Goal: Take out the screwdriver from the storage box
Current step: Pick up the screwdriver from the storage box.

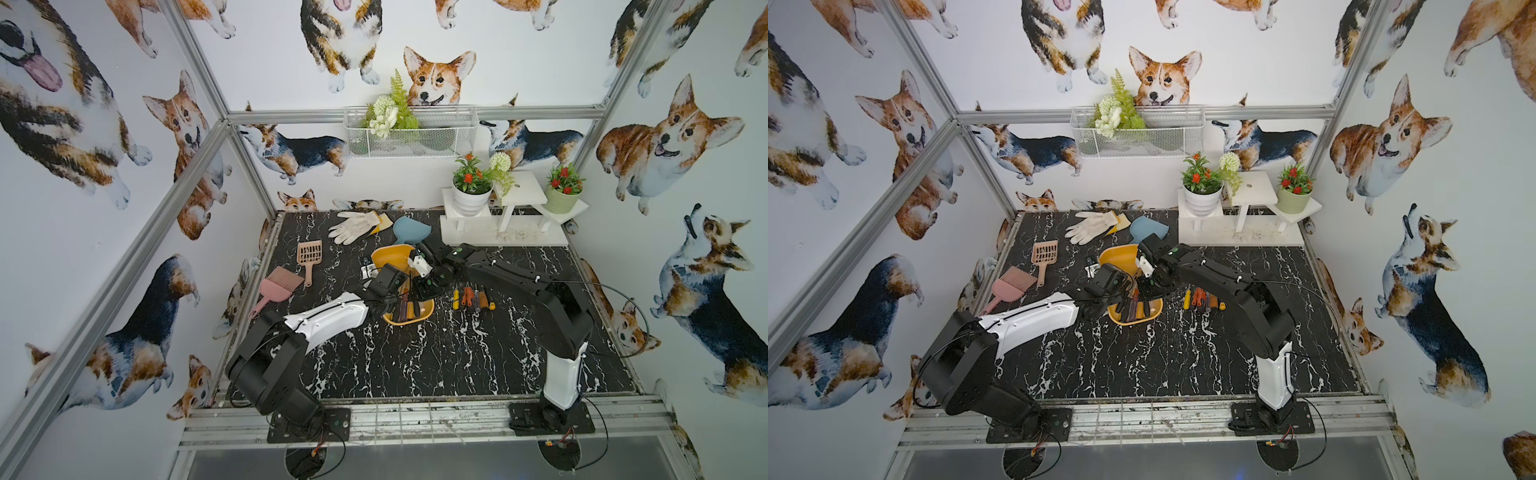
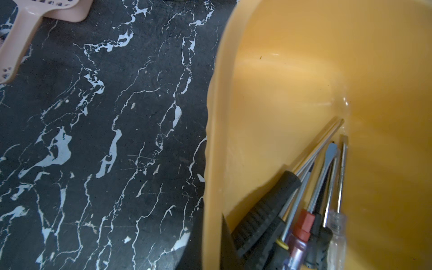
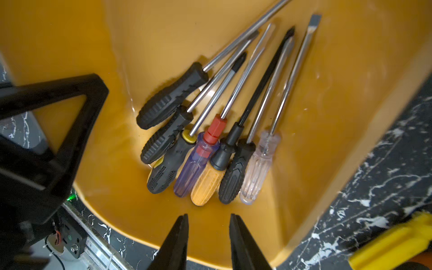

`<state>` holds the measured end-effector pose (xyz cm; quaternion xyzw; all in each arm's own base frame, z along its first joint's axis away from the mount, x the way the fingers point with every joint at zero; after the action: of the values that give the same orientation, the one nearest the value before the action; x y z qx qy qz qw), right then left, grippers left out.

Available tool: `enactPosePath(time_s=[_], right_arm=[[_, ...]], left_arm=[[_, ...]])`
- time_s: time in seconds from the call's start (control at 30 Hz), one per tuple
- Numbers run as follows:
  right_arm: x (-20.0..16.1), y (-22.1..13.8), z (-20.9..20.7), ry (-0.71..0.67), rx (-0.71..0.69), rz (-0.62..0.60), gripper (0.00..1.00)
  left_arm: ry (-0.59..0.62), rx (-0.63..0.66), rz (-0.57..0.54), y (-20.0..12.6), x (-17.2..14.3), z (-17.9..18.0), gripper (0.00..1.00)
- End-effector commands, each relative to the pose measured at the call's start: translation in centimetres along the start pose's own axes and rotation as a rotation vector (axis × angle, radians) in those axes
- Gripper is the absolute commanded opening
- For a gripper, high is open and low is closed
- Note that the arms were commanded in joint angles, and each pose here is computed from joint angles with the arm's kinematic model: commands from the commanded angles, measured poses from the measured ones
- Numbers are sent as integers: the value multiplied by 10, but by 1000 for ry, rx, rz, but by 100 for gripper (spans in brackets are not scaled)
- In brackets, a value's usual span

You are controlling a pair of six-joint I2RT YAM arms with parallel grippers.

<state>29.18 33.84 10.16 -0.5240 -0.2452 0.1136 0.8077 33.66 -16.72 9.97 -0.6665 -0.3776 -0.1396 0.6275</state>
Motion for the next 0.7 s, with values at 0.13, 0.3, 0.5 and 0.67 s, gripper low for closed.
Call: enactPosePath(time_s=[0.13,0.3,0.5,0.67], right_arm=[[-9,24,-17,59,-77,71,32],[-9,36,-22,75,-92,82,32],[-9,49,-25,72,-95,108,30],[-15,61,-34,83,-135,153,30]], left_arm=[[-34,-28,-35,-3,10,-7,0],[-37,-29,-36,-3,10,-7,0],[-37,-31,-33,-3,9,-7,0],[-38,-33,-33,-3,9,-8,0]])
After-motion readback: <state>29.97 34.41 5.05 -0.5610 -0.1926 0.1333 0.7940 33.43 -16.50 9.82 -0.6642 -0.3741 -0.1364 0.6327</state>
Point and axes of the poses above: each gripper's point midway between its finger pads, its own y axis out along the fingers, its own z axis along the line the jaws close on, x = y × z, the point moved 1 cm from there along -y, back along the fingers, and after that the axes turned 3 degrees about -y, right-handed, at the moved point
